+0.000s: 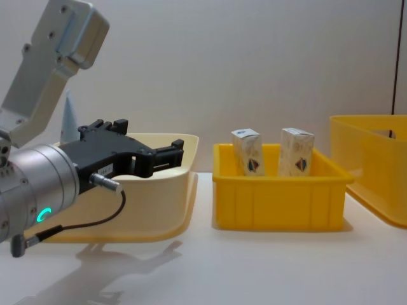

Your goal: Bimanual collaborative sorting of washing and personal care products

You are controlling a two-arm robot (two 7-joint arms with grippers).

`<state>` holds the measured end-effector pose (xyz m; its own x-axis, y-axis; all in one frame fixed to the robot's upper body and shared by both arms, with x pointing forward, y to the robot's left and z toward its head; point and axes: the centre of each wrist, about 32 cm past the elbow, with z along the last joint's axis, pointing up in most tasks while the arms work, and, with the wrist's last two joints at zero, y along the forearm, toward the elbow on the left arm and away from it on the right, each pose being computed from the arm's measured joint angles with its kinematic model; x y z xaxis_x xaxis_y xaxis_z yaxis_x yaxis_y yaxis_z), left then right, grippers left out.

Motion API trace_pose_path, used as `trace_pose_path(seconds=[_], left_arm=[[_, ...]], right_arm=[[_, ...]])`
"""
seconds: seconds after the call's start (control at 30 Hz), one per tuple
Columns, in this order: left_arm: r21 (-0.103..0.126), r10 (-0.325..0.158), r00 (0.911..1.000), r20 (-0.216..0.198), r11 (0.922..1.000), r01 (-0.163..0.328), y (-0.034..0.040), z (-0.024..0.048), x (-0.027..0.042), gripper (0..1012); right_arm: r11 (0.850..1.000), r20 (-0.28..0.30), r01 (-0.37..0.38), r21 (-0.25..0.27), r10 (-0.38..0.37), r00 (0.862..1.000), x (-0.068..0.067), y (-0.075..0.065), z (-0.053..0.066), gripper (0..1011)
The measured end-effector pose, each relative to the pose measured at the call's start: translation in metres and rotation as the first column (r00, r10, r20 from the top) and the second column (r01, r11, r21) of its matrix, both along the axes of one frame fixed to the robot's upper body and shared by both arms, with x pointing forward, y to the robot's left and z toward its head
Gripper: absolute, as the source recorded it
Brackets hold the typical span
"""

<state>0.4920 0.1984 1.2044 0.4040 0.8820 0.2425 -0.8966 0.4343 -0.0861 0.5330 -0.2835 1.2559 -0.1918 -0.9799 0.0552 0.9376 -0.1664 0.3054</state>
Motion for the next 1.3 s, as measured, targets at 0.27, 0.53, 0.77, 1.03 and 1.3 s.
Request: trace_pose_path(seconds=[0.27,0.53,0.77,1.03,1.3], left_arm=[[0.0,0.0,1.0,0.0,1.0,0.0,0.0,0.0,0.0,1003],[0.0,0.0,1.0,0.0,1.0,0.0,0.0,0.0,0.0,1003],[0.0,0.0,1.0,0.0,1.0,0.0,0.0,0.0,0.0,1003],[0.0,0.0,1.0,0.0,1.0,0.0,0.0,-0.0001,0.0,1004],[0.0,0.0,1.0,0.0,1.0,0.0,0.0,0.0,0.0,1003]], right_arm=[[0.998,-0.023,-0.058,-0.01,0.058,0.998,-0.009,0.005,-0.008,1001],[0.984,-0.077,-0.175,-0.017,0.173,0.982,-0.027,0.015,-0.023,1001],[0.96,-0.13,-0.279,-0.01,0.276,0.952,-0.045,0.025,-0.037,1001],[0.917,-0.192,-0.398,0.018,0.394,0.899,-0.069,0.037,-0.054,1001],[0.877,-0.234,-0.477,0.051,0.475,0.849,-0.086,0.045,-0.065,1000]])
